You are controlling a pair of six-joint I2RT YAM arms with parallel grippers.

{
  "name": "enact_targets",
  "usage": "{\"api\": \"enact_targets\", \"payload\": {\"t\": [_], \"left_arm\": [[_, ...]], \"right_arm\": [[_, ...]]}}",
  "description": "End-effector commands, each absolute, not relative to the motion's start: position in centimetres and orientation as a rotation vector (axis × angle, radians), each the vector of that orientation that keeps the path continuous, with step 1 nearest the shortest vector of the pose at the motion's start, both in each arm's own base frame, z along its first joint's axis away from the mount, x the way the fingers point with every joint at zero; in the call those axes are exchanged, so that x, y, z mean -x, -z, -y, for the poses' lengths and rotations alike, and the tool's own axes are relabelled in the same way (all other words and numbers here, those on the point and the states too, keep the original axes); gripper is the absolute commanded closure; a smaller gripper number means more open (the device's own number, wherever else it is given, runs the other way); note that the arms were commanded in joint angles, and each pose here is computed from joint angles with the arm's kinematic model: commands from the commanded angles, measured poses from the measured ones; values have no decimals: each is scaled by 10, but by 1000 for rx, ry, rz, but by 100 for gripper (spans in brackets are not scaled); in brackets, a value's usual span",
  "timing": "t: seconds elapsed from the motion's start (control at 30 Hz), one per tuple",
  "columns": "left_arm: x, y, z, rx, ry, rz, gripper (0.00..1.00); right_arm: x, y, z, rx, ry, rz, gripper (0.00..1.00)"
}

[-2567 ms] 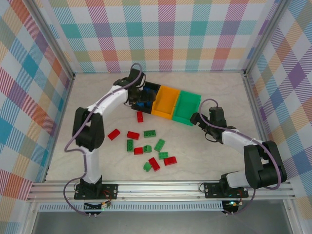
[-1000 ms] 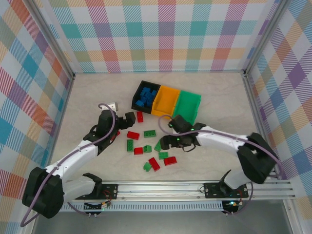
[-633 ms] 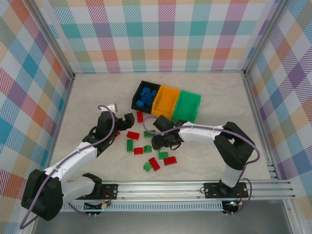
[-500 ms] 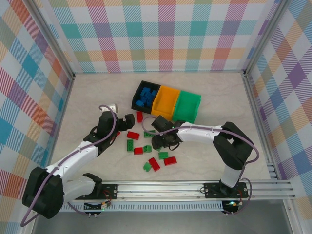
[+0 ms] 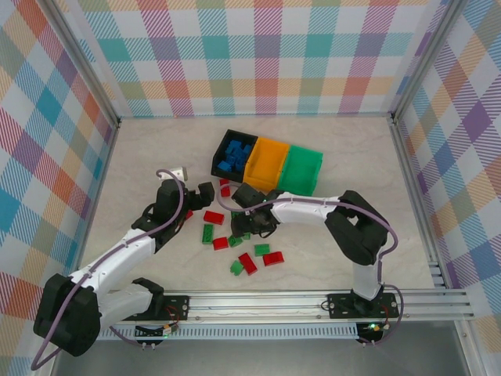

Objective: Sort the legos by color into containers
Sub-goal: Pick up the lego from the center of the table, then place the lego in the container.

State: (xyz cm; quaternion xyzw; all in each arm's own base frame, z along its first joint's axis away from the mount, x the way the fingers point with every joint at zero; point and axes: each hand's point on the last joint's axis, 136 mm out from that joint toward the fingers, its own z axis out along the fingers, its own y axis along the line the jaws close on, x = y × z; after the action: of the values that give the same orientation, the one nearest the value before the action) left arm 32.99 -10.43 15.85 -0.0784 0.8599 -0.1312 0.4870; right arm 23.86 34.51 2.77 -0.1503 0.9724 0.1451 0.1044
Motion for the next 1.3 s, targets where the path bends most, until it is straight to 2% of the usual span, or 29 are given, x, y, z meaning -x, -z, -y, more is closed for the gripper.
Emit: {"api": "enact_targets", "payload": {"t": [0.0, 0.17, 0.27, 0.37, 0.53, 0.73, 0.83, 1.0, 1.03, 1.17, 1.27], "left_arm": [[-332, -167, 98, 193, 289, -2078, 0], [-332, -167, 96, 199, 276, -2078, 0], [-332, -167, 95, 206, 268, -2078, 0], [-333, -163, 94, 209, 255, -2091, 0], [-335, -160, 92, 221, 231, -2108, 0], [-336, -158, 90, 235, 220, -2113, 0], [-336, -156, 91, 237, 222, -2117, 0], [-336, -154, 90, 241, 219, -2118, 0], [-336, -152, 90, 241, 215, -2122, 0], [-339, -148, 93, 233, 215, -2141, 0], [-340, -145, 90, 240, 192, -2147, 0]], "right_arm": [[-235, -23, -353, 448, -435, -2905, 32], [-232, -18, -353, 480, -404, -2908, 57], [-230, -19, -349, 476, -391, -2914, 65], [-234, -28, -346, 485, -384, -2869, 77], [-257, -63, -343, 453, -391, -2742, 82], [-316, -109, -329, 338, -478, -2639, 82], [-356, -126, -313, 287, -432, -2596, 81], [-419, -129, -289, 156, -462, -2561, 75], [-431, -133, -289, 149, -468, -2544, 72], [-456, -141, -296, 198, -411, -2521, 39], [-454, -141, -298, 216, -414, -2517, 35]]}}
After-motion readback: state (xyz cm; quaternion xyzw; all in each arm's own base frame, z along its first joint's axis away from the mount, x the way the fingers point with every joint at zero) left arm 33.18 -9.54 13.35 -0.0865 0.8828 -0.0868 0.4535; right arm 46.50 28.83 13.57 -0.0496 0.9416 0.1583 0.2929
